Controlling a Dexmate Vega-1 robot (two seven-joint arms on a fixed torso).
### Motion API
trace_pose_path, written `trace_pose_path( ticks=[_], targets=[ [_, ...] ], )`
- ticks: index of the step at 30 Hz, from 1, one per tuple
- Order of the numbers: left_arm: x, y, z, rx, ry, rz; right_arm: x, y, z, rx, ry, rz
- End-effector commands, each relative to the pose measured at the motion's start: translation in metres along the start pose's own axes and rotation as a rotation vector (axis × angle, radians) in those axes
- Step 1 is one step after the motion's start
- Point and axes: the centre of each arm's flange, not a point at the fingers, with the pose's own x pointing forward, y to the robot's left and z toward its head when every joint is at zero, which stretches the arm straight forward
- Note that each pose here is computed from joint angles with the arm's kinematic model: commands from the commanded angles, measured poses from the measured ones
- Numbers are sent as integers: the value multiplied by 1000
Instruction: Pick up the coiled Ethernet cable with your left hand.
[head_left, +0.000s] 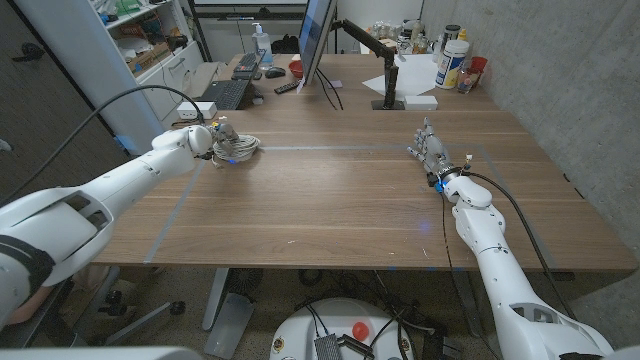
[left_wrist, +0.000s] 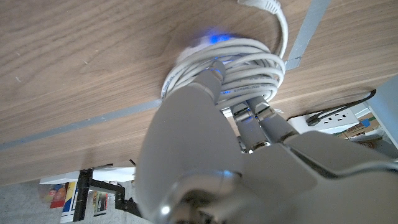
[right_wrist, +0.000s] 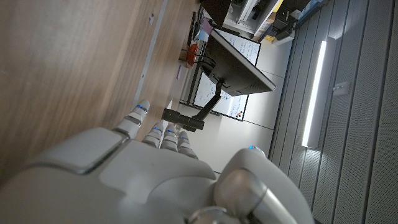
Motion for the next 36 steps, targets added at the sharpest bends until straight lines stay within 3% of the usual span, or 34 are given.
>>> trace_pose_path(
  ticks=[1,36],
  targets=[
    [-6,6,0,2,5,11,0,0,1,-5,-3,3],
    [-22,33,7,25,-1,88,0,1,0,-4,2,9]
  ],
)
